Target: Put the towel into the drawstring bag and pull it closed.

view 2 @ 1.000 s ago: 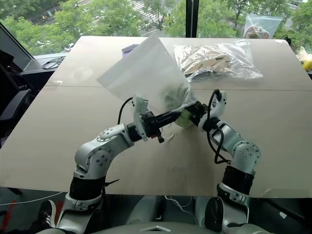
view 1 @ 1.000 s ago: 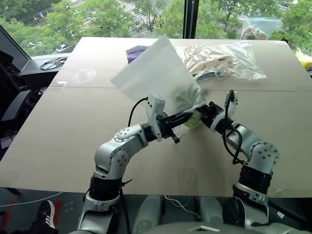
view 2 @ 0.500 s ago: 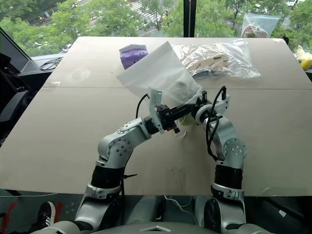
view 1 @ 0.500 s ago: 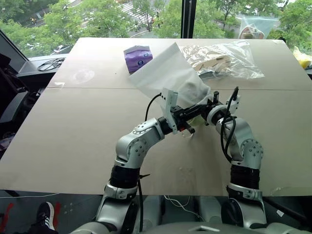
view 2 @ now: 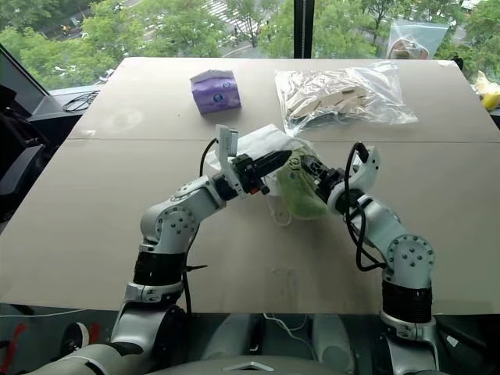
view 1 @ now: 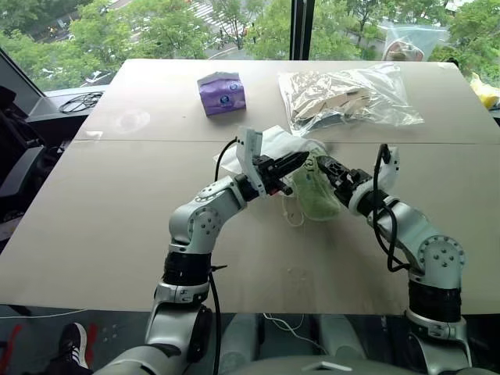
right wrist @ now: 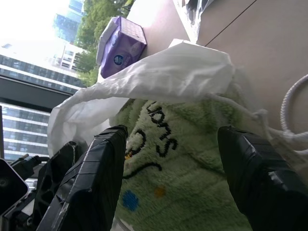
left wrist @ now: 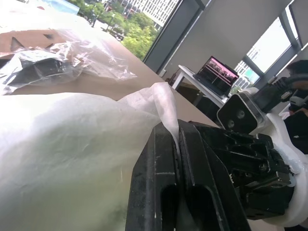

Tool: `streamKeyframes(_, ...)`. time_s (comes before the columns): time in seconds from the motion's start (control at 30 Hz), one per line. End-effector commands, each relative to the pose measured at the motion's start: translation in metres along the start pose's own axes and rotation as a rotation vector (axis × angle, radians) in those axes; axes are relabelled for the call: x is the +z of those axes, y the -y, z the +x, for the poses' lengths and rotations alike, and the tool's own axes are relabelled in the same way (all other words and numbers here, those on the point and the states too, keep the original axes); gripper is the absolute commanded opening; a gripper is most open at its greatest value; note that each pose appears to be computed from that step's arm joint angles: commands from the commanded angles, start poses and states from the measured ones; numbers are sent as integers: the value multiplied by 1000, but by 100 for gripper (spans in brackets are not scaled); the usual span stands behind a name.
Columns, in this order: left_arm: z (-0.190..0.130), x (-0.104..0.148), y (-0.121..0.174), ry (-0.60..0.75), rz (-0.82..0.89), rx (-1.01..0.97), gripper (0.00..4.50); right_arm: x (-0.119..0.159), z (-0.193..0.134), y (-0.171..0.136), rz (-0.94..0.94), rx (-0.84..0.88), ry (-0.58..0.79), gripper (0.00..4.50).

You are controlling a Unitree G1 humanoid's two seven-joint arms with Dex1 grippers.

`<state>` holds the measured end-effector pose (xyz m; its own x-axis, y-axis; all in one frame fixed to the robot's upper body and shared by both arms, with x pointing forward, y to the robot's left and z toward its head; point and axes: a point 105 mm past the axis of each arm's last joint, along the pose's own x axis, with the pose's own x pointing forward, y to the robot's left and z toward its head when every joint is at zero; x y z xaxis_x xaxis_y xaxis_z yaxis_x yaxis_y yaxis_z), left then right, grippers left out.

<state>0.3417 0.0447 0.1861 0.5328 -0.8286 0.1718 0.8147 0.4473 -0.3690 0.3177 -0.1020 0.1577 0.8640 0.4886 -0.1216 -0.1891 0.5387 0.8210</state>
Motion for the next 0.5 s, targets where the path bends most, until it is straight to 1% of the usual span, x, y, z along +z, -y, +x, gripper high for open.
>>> streamKeyframes(0.03,2,15,4,40,8,-42,0,7,-13,-13,-112,91,1,321)
streamKeyframes(0.13,3,17,3,46,7,-39,0,9,-21,-13,-228,120,-16,321)
streamKeyframes(0.17,3,17,3,47,6,-40,0,2,-25,-15,-356,134,-58,321)
streamKeyframes(0.23,2,17,4,46,2,-42,0,-11,-29,-19,-534,157,-125,321)
streamKeyframes(0.3,1,16,5,41,-1,-46,0,-22,-30,-23,-634,191,-174,321)
streamKeyframes(0.4,0,14,5,35,-8,-44,0,-42,-21,-15,-885,162,-269,321)
streamKeyframes(0.43,1,13,6,33,-9,-44,0,-48,-17,-16,-925,175,-289,321)
streamKeyframes(0.5,1,13,7,31,-9,-45,0,-52,-13,-18,-940,198,-294,321)
